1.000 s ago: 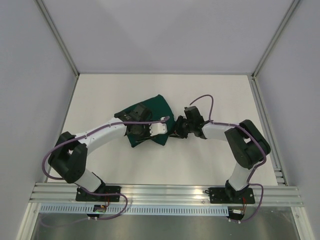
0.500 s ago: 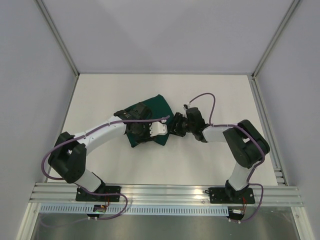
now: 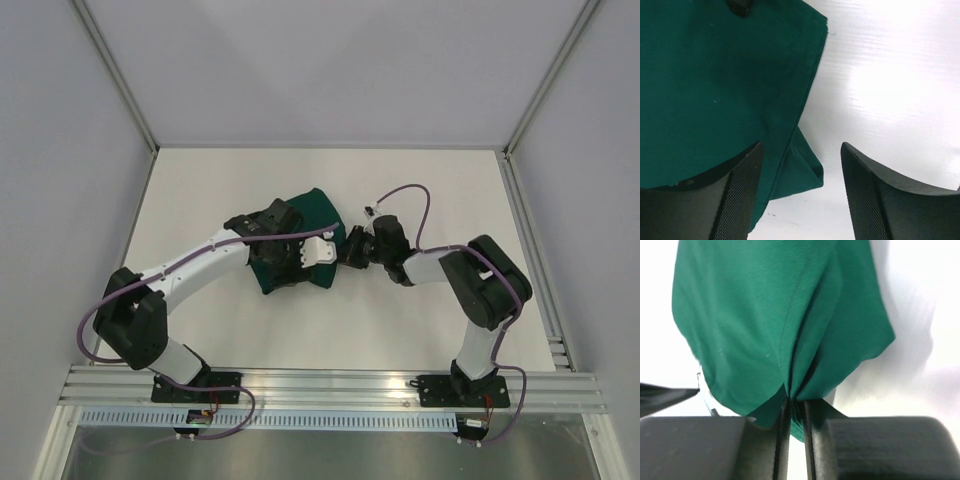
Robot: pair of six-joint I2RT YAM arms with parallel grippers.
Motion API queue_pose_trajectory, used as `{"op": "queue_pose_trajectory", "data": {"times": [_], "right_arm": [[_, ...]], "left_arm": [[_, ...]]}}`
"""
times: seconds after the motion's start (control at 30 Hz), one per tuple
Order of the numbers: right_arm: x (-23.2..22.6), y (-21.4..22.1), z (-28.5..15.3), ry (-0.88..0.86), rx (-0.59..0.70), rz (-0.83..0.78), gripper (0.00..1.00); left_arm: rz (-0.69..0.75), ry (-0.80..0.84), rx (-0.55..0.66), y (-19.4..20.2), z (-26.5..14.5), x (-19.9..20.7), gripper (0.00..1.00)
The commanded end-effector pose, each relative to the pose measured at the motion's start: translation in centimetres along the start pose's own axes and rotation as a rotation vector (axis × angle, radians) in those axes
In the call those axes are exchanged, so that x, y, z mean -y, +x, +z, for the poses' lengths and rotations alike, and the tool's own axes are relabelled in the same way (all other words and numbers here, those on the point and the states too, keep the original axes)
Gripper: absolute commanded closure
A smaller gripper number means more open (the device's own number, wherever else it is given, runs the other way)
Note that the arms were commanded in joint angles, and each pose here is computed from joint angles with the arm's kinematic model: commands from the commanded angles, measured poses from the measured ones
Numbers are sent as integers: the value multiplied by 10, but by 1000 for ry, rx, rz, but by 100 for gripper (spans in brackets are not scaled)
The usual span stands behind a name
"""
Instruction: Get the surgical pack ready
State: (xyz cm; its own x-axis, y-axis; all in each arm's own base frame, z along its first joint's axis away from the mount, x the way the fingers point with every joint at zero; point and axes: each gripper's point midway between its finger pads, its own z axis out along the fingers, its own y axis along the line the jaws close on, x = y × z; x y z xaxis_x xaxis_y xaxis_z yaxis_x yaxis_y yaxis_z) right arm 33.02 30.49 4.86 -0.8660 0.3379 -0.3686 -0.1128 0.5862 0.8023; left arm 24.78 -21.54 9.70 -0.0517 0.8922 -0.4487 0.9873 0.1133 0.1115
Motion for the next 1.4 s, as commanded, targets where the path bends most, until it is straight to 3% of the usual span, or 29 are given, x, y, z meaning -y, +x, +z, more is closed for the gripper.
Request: {"op": "queue_pose_trajectory", "data": {"times": [0.0,0.1,0.13,0.2,0.43,0.87,1.0,1.23,1.3,1.37], "right_arm": [[-44,-16,-14,-166,64,-96,90],[-57,-19,-20,-226,81,-138,96],[-61,-18,-20,-242,75,-140,98],[-68,-22,-21,-278,92,-148,99],[-74,-29,-14,-311,108,-147,99],[-76,-39,-17,-350,157,-97,99],[-71,-40,-16,-321,160,-88,99],[-63,-38,-15,-298,156,-57,99],[-58,-39,-16,-273,154,-48,95],[-48,-38,-17,-220,149,-24,81]], "left_arm": [[-19,-81,103,-31,-20,-18,28],[-45,-173,73,-30,-10,-43,23],[-57,-187,61,-29,-3,-49,16],[-66,-212,63,-34,0,-57,12],[-65,-279,95,-49,12,-75,11],[-66,-288,47,-30,49,-66,17],[-71,-284,28,-25,59,-66,25],[-73,-310,43,-27,59,-70,65],[-74,-314,48,-28,57,-70,76],[-74,-315,55,-30,55,-71,78]]}}
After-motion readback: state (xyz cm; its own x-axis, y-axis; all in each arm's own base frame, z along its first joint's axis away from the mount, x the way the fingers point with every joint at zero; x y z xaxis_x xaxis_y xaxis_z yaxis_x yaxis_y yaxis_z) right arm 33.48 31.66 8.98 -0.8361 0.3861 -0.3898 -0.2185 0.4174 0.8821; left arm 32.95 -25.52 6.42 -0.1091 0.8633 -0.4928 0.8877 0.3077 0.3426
